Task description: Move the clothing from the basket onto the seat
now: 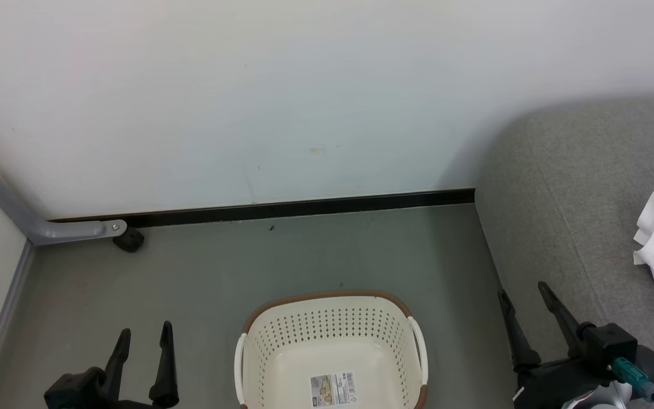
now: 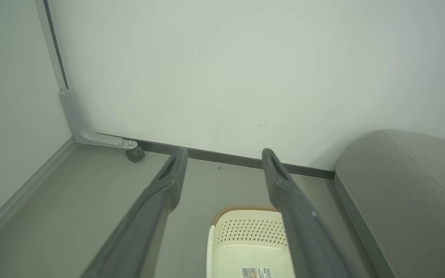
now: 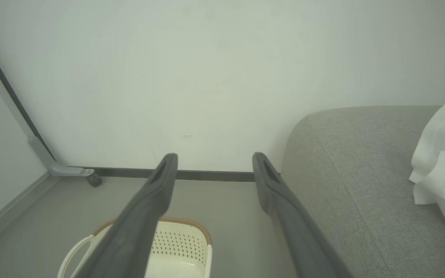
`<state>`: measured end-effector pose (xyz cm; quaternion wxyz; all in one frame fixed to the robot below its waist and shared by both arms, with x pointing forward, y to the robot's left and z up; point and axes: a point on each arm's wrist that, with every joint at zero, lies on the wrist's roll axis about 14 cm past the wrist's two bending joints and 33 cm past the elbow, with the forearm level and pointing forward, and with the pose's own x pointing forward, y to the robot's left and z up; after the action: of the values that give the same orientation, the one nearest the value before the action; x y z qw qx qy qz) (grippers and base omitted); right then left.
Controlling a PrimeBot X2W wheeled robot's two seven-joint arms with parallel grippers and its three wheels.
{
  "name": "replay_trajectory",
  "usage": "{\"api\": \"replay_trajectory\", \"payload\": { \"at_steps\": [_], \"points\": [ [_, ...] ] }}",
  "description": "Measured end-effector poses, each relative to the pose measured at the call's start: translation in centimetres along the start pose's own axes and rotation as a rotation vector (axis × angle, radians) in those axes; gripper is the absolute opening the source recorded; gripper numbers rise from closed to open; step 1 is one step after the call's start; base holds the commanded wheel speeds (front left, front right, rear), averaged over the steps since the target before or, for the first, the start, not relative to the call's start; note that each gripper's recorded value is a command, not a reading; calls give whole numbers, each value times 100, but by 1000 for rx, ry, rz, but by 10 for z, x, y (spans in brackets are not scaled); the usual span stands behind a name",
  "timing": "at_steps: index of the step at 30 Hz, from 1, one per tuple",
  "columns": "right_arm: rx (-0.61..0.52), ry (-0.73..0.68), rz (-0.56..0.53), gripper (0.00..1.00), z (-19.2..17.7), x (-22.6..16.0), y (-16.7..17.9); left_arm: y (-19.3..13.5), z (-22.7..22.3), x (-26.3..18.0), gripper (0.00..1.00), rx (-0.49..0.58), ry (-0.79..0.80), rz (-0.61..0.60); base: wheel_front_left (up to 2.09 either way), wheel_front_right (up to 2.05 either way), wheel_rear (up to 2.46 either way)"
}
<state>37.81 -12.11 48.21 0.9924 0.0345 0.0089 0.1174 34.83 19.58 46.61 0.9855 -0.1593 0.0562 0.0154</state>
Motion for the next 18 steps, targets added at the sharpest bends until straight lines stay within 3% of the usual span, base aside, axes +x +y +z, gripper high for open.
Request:
{"api": "replay_trajectory", "payload": {
  "at_steps": [3,4,11,18],
  "points": [
    [1,3,-5,100,-1,-1,-1,-1,-3,1,100,1,8,-5,0,0,0],
    [2,3,-6,0,-1,-2,-2,-2,-3,1,0,1,10,-10,0,0,0],
    [29,112,-23,0,-37,-20,-1,-1,-34,-12,0,-24,95,15,0,0,0],
    [102,124,-69,0,-38,-20,-11,2,-36,-10,0,-102,114,36,0,0,0]
  ]
}}
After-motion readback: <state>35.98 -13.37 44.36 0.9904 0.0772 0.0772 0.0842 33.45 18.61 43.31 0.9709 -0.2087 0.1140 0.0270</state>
